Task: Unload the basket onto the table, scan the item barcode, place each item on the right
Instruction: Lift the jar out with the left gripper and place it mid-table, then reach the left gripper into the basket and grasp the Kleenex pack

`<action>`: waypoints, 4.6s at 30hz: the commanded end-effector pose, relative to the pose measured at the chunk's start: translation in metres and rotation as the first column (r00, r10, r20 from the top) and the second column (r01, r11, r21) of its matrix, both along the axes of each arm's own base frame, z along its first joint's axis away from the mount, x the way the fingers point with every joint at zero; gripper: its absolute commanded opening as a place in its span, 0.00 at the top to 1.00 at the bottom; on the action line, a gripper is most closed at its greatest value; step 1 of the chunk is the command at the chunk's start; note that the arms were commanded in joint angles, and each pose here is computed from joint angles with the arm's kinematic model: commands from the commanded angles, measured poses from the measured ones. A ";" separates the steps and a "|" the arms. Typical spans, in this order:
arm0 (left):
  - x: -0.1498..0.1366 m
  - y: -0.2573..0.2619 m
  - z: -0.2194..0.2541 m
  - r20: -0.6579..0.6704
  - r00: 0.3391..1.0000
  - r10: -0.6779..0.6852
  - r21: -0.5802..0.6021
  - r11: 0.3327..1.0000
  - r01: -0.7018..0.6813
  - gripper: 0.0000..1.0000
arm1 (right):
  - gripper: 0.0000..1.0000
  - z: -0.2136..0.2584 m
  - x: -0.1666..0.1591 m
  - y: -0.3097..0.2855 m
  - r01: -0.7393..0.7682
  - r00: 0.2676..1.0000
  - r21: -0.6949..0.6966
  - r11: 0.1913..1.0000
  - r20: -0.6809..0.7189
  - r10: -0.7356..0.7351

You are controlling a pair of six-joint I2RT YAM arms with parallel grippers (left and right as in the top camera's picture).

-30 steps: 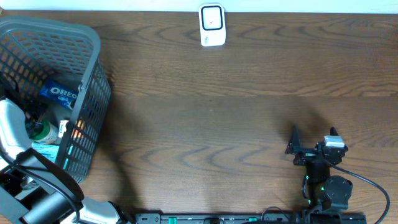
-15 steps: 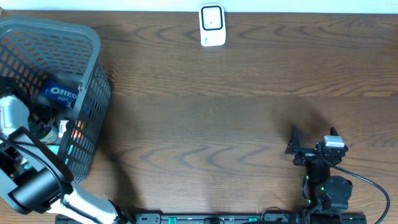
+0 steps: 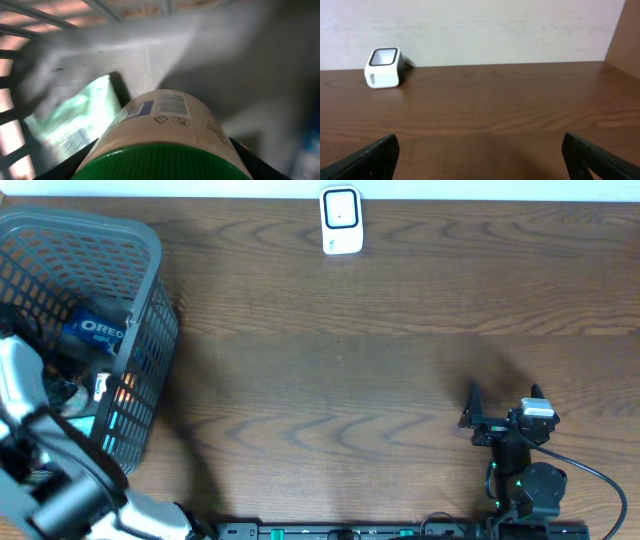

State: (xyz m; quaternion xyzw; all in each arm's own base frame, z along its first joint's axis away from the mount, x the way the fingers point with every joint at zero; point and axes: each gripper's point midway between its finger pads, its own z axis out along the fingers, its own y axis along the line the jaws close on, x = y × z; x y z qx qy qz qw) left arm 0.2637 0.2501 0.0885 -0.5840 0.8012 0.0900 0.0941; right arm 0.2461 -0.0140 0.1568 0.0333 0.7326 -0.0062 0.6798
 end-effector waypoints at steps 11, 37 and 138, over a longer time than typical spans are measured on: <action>0.038 -0.175 0.330 0.795 0.309 -0.522 0.424 0.842 0.334 0.38 | 0.01 0.000 0.000 -0.001 0.001 1.000 -0.015 1.000 -0.001 -0.001; 0.070 -0.506 -0.032 0.152 -0.271 -0.951 -0.039 -0.280 0.959 0.37 | 0.01 0.000 0.000 -0.001 0.001 1.000 -0.015 1.000 -0.001 -0.001; 0.029 -0.081 -0.069 0.088 0.918 0.388 0.020 0.920 -0.391 0.02 | 0.01 0.000 0.000 -0.001 0.001 1.000 -0.015 1.000 -0.001 -0.001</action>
